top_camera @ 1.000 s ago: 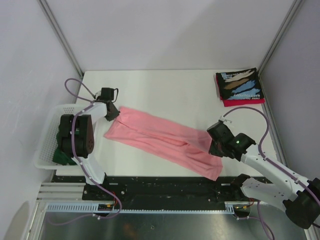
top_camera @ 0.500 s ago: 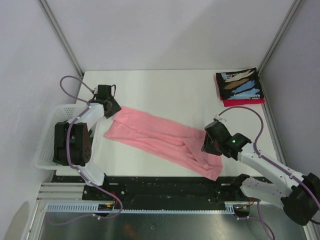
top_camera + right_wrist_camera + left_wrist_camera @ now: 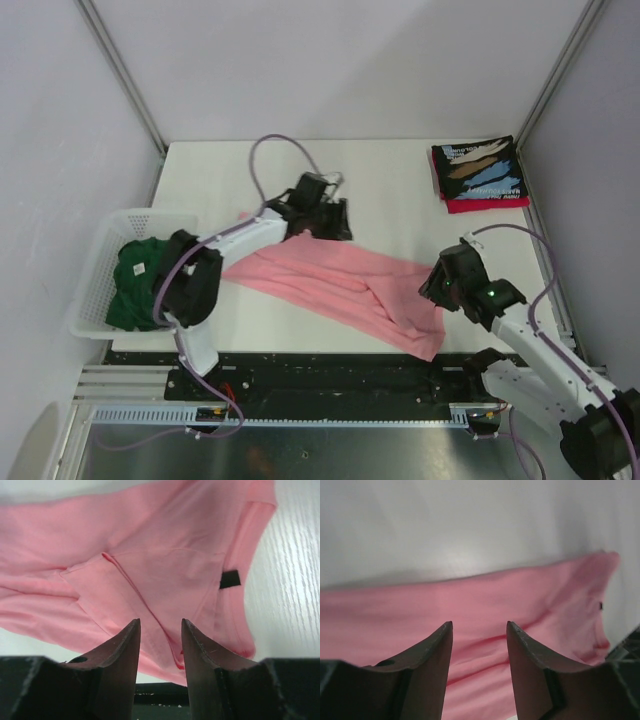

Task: Fold and stack the t-shirts
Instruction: Fold the other side of the tshirt into a rectangle

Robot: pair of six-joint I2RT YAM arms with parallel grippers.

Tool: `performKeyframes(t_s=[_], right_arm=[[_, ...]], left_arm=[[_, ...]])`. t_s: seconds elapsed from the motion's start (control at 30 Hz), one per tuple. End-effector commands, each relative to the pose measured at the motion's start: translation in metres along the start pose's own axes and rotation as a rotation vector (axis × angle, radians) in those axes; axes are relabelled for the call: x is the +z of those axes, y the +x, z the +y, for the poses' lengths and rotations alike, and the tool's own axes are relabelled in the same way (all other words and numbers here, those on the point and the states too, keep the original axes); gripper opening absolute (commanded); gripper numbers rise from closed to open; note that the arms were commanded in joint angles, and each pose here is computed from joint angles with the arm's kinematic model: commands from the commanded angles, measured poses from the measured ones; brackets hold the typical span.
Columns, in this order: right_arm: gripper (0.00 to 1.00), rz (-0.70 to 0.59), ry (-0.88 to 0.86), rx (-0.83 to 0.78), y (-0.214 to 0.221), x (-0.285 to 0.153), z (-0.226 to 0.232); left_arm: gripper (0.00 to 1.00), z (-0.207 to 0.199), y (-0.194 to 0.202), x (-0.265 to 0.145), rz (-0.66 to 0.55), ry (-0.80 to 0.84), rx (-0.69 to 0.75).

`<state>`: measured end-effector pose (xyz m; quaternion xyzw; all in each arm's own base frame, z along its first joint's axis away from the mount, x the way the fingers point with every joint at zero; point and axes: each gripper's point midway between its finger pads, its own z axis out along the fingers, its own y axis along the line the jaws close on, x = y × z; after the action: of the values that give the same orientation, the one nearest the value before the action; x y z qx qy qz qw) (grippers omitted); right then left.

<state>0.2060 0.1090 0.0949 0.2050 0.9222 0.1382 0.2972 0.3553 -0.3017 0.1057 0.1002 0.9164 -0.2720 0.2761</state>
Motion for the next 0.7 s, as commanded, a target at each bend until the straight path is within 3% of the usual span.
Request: performKeyframes(t_s=[0.0,0.27,0.67], right_arm=[[0.43,-0.008,-0.014,0.097,0.002,-0.01,-0.011],[0.44,-0.03,-0.001,0.14,0.001,-0.023,-0.029],[0.44,-0.014,-0.009,0.14,0.007,-0.022,-0.032]], left_arm=[[0.52,-0.074,0.022,0.029,0.076,0.188,0.179],[0.53,-0.136,0.06,0.061,0.174,0.321,0.277],[0.53,-0.136,0.088,0.076,0.236,0.319,0.304]])
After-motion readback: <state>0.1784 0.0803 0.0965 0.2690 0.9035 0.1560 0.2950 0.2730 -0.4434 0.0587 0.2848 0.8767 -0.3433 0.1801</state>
